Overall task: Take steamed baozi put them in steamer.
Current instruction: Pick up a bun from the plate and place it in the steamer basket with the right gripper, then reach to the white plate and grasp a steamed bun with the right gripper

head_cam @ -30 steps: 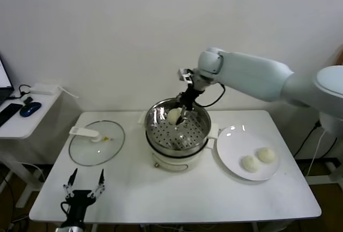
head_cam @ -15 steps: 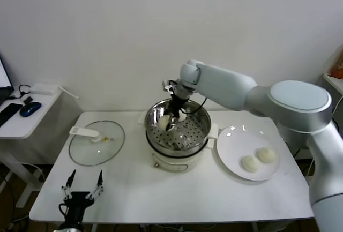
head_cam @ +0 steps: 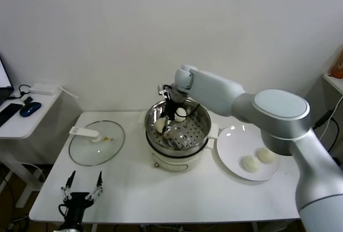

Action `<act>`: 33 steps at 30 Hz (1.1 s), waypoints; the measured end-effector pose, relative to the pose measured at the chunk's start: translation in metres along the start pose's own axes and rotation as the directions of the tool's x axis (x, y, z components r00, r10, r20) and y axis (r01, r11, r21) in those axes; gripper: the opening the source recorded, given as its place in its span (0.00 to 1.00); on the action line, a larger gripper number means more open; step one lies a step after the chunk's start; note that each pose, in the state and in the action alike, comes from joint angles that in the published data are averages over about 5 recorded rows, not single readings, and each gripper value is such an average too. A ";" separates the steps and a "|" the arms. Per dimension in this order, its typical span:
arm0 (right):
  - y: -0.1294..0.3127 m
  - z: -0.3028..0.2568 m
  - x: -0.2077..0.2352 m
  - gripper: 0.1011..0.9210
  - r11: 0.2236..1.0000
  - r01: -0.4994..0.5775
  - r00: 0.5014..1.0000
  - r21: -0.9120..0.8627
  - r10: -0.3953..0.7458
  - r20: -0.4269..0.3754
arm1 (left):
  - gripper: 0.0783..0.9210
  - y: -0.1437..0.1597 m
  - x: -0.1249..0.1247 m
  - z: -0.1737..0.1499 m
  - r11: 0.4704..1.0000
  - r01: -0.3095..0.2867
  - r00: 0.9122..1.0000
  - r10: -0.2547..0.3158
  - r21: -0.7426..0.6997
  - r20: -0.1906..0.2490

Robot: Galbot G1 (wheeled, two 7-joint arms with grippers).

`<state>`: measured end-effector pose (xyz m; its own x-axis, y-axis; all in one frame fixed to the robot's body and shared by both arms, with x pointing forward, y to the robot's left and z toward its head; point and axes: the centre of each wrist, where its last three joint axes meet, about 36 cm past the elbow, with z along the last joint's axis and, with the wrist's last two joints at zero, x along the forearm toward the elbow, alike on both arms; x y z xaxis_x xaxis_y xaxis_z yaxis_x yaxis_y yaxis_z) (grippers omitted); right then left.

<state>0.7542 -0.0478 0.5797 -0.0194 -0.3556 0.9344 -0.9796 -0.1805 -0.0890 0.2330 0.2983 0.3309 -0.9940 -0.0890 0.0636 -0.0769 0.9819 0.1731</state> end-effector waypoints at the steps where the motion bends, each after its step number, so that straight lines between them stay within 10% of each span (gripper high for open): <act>1: 0.000 0.000 -0.001 0.71 1.000 0.000 1.000 -0.001 0.000 0.001 | 0.88 0.000 0.000 0.000 1.000 0.000 1.000 0.000 0.000 -0.001; 10: 0.000 0.000 -0.006 0.87 1.000 -0.001 1.000 -0.002 0.001 0.006 | 0.88 0.000 0.001 0.002 1.000 0.000 1.000 0.000 0.002 -0.004; 33: 0.027 0.060 0.093 0.88 0.999 0.021 1.000 0.033 -0.021 -0.018 | 0.88 -0.002 0.000 0.000 1.000 0.000 1.000 0.000 0.007 -0.011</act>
<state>0.7380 -0.1406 0.6433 -0.0027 -0.3357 0.9420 -0.9726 -0.2182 -0.0806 0.2328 0.2967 0.3306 -0.9931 -0.0907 0.0739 -0.0774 0.9830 0.1667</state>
